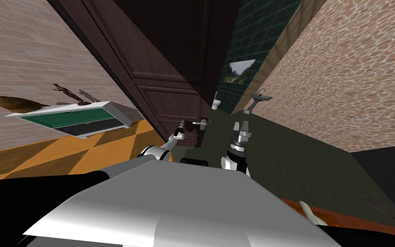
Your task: Push the door open
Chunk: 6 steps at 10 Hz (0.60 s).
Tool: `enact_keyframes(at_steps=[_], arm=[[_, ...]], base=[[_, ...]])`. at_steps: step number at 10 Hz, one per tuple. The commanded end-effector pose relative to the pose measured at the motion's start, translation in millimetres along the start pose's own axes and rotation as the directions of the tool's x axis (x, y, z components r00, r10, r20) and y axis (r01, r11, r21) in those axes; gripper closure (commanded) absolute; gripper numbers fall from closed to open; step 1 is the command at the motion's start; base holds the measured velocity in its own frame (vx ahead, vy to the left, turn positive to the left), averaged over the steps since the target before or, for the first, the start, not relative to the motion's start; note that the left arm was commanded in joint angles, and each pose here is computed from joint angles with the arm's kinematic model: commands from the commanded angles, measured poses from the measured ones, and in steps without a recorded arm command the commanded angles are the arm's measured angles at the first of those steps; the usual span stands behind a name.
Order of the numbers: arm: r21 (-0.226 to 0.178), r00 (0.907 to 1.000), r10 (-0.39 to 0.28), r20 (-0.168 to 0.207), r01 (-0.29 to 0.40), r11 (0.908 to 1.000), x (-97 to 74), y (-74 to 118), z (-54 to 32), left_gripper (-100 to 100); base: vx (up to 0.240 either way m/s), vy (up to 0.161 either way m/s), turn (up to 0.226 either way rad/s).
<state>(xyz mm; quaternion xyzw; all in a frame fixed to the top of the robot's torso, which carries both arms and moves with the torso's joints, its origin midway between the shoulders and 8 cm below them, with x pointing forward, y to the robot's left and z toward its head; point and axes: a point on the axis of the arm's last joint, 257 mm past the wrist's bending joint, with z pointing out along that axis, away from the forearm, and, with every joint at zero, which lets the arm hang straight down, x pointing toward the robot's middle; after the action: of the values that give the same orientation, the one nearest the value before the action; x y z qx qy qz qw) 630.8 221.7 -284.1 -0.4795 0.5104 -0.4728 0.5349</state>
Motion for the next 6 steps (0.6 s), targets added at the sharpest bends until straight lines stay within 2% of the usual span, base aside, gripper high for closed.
enact_keyframes(at_steps=[1, 3, 4, 5, 6], arm=[[0.001, 1.0000, 0.002, -0.001, -0.002, 1.0000, 4.2, -0.7, 1.9, -100], [-0.001, 0.9999, -0.011, -0.011, 0.011, 0.9999, 18.8, -0.3, 1.8, -100], [-0.003, 0.9995, -0.024, -0.020, 0.024, 0.9997, 31.7, 0.0, 0.9, -100], [-0.003, 0.9995, -0.024, -0.020, 0.024, 0.9997, 31.7, 0.0, 0.9, -100], [-0.006, 0.9989, -0.038, -0.029, 0.037, 0.9993, 44.1, 0.2, -0.4, -100]], base=[[-0.044, 0.110, 0.150], [-0.081, 0.014, 0.099], [-0.115, -0.075, 0.067], [-0.090, -0.107, 0.029], [-0.092, -0.137, 0.040]])
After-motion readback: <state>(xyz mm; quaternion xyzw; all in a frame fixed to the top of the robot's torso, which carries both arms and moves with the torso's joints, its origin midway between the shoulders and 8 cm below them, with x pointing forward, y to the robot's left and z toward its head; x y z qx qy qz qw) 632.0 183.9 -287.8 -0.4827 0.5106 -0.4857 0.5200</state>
